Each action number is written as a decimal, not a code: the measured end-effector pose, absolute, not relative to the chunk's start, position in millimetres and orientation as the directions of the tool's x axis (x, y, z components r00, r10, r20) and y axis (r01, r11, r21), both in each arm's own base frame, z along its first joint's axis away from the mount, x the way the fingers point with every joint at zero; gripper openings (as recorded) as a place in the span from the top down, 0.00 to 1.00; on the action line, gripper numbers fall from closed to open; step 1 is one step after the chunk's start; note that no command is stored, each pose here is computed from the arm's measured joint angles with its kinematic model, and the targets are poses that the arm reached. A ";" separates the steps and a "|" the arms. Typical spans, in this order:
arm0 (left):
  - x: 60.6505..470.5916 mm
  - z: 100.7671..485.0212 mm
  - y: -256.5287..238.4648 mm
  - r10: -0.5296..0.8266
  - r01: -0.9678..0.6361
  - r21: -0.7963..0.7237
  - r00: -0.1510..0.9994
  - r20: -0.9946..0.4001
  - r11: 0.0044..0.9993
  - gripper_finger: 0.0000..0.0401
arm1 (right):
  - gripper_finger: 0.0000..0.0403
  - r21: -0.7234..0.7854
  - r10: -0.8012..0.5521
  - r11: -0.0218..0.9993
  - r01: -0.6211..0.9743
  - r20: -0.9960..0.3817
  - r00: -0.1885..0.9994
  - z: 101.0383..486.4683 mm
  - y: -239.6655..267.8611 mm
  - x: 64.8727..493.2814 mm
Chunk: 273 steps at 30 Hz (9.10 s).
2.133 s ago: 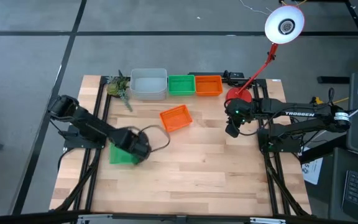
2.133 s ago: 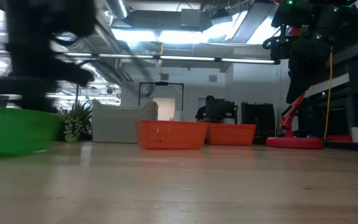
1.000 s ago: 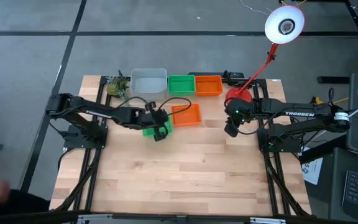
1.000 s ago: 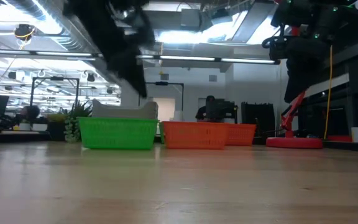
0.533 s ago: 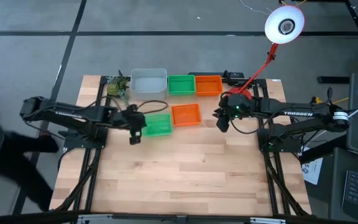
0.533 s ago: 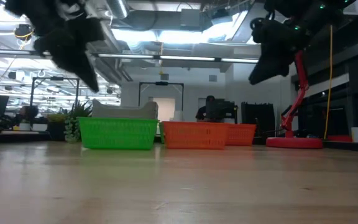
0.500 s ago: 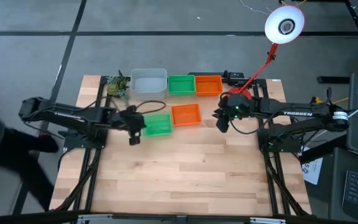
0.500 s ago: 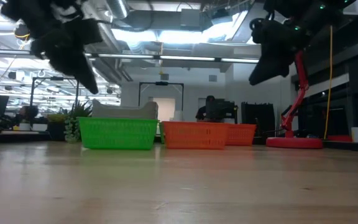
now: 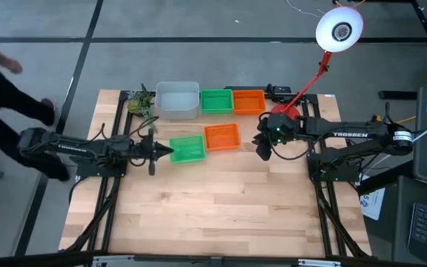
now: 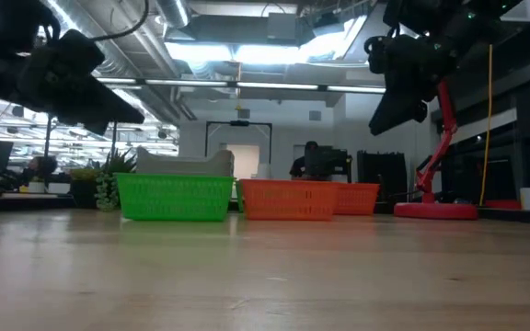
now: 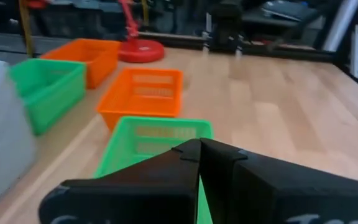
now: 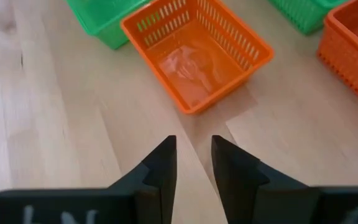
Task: Stack baskets by color
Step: Stack the bottom orange bin on top of the top orange bin, then stack the bottom green bin on top of the top green bin
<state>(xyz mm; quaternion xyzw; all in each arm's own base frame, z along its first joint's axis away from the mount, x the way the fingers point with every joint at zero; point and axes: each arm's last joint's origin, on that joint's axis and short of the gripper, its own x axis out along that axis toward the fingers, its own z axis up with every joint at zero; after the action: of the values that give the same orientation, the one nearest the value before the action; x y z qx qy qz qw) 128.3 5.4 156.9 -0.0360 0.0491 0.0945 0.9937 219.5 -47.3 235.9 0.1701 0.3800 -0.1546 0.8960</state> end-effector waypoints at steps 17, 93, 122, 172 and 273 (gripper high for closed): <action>109.6 153.0 5.8 0.307 -0.310 0.012 0.937 -0.167 0.951 1.00 | 0.75 0.084 -0.141 0.944 0.320 -0.773 0.619 279.3 -57.9 265.4; 109.6 152.5 5.8 0.308 -0.310 0.015 0.936 -0.172 0.950 1.00 | 1.00 -0.338 -0.320 0.941 0.016 -0.872 0.371 239.5 -42.2 316.7; 109.7 152.5 5.8 0.308 -0.311 0.015 0.936 -0.172 0.950 1.00 | 1.00 -0.366 -0.348 0.931 0.002 -0.885 0.310 222.0 -210.3 264.9; 109.6 152.5 5.8 0.309 -0.311 0.015 0.936 -0.172 0.950 1.00 | 0.63 -0.062 0.118 0.975 -0.215 -0.675 0.729 247.7 -90.0 359.2; 109.7 152.5 5.8 0.308 -0.310 0.015 0.936 -0.172 0.950 1.00 | 1.00 -0.345 -0.288 0.939 0.010 -0.767 0.573 220.9 -211.3 355.5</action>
<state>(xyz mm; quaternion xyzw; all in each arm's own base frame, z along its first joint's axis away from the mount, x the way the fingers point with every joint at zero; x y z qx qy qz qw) 109.7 5.8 152.5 -0.0062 0.0864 0.1572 0.9838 355.5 -211.3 220.9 -0.1531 0.4541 -0.0854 0.8735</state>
